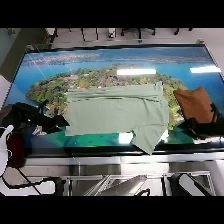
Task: Fold the shirts.
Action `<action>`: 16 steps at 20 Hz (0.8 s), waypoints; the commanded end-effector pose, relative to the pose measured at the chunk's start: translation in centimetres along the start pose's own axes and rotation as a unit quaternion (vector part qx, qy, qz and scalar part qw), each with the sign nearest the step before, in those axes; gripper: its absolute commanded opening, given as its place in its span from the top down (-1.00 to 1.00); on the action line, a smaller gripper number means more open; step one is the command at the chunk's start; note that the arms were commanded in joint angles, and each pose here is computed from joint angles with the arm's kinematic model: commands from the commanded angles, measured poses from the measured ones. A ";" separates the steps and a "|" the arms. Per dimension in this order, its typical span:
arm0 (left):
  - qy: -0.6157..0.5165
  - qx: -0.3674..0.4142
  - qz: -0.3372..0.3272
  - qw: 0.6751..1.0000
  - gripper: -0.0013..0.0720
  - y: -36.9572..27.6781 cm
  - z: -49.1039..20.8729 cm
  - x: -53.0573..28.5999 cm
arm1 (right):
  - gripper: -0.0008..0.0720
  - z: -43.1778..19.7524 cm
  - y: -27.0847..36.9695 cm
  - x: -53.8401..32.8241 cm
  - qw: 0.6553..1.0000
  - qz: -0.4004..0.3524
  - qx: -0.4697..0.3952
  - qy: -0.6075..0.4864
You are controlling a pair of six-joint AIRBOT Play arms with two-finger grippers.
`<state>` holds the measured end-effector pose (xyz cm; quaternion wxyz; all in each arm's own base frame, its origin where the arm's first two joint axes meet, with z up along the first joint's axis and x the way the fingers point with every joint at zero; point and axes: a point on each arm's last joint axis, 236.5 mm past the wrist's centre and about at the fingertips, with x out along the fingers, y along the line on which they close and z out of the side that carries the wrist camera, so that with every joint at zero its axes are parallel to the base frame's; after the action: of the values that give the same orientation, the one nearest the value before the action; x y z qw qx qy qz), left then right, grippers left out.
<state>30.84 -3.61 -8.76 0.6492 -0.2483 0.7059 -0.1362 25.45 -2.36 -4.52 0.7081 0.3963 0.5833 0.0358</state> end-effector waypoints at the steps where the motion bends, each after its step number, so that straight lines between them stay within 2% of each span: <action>1: 0.021 0.003 -0.010 1.000 -0.96 -0.2 -1.0 3.1 | -0.31 -3.5 -1.2 3.9 0.999 0.009 0.026 0.027; 4: 0.022 0.013 -0.022 0.999 -0.90 -1.7 0.2 3.9 | -0.31 -5.2 -1.1 6.2 0.998 0.002 0.017 0.058; 6: 0.016 0.029 -0.018 0.999 -0.10 -2.4 1.2 3.7 | -0.31 -5.7 -0.6 7.7 0.997 -0.001 0.005 0.074; 7: 0.011 0.037 -0.017 0.999 0.42 -2.8 1.7 3.4 | -0.31 -5.8 -0.3 8.4 0.997 -0.002 0.000 0.077; 8: 0.004 0.042 -0.016 0.999 0.76 -3.0 2.2 3.0 | -0.31 -5.8 -0.2 9.3 0.997 -0.007 -0.005 0.080; 9: -0.001 0.045 -0.017 0.999 0.91 -3.2 2.6 2.7 | -0.31 -5.8 -0.2 10.2 0.996 -0.010 -0.007 0.083; 12: 0.007 0.052 -0.017 0.998 0.91 -3.5 2.5 2.2 | -0.29 -5.4 -0.1 11.8 0.996 -0.020 -0.017 0.087; 13: 0.013 0.056 -0.013 0.998 0.91 -3.4 2.3 2.0 | 0.02 -5.0 0.1 11.8 0.996 -0.019 -0.024 0.087; 14: 0.017 0.056 -0.014 0.998 0.91 -3.5 2.1 1.9 | 0.63 -4.6 0.7 11.7 0.996 -0.014 -0.038 0.085; 15: 0.022 0.053 -0.008 0.998 0.91 -3.3 1.9 1.7 | 0.93 -4.3 1.3 11.4 0.995 -0.008 -0.047 0.086; 16: 0.026 0.052 0.008 0.998 0.91 -2.7 1.6 1.5 | 0.93 -4.2 1.5 11.0 0.995 -0.008 -0.055 0.084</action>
<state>33.52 -7.14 -9.09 0.6514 -0.2201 0.7026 -0.1834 25.06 6.45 -12.84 0.6658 0.3647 0.6455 0.0835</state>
